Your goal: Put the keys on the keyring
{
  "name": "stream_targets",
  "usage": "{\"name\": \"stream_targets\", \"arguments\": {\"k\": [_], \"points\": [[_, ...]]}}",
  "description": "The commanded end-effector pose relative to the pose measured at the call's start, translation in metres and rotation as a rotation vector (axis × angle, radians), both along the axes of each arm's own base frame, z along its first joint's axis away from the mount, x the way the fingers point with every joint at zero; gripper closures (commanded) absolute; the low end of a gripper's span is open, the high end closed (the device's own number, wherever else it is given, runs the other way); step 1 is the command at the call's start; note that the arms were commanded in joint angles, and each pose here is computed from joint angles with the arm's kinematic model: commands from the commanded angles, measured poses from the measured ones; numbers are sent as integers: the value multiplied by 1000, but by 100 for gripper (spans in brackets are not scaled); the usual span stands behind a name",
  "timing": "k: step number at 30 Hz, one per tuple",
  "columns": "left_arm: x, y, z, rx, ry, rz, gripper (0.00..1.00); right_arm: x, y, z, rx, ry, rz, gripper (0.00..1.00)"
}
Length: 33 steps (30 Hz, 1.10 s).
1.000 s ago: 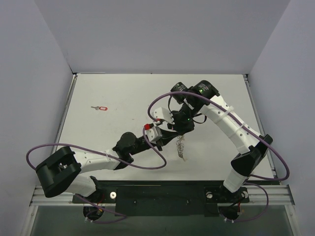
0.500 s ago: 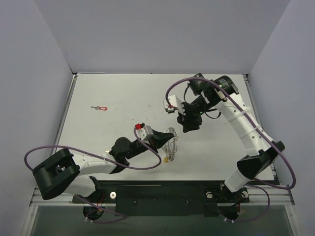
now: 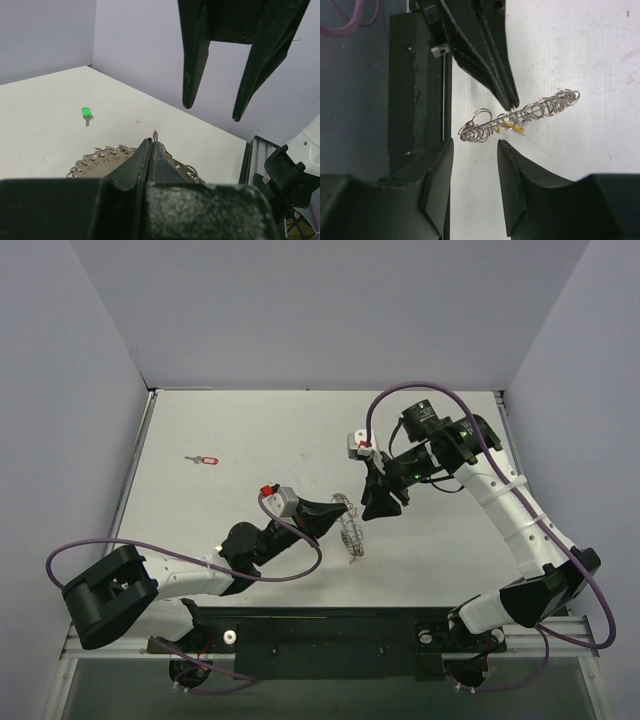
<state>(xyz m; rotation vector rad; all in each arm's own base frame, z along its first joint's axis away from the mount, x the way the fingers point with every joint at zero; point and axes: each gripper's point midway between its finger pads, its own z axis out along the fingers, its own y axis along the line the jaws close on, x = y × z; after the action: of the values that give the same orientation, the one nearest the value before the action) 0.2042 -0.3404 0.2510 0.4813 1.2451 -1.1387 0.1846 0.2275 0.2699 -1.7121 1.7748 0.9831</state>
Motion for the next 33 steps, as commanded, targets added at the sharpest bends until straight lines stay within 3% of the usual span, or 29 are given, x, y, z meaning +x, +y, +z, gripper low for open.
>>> {"name": "stream_targets", "arguments": {"k": [1, 5, 10, 18, 23, 33], "points": [[-24, 34, 121, -409, -234, -6, 100, 15, 19, 13, 93, 27, -97, 64], [-26, 31, 126, -413, -247, -21, 100, 24, 23, 8, 84, 48, -122, 65], [-29, 31, 131, -419, -264, -27, 100, 29, 22, 1, 76, 74, -136, 73], [-32, 32, 135, -417, -276, -28, 100, 18, 20, -8, 99, 101, -92, 77], [-33, 32, 135, -420, -275, -31, 100, 18, 21, -11, 101, 114, -81, 89], [-33, 30, 135, -420, -273, -32, 100, 14, 22, -14, 99, 132, -51, 91]]}}
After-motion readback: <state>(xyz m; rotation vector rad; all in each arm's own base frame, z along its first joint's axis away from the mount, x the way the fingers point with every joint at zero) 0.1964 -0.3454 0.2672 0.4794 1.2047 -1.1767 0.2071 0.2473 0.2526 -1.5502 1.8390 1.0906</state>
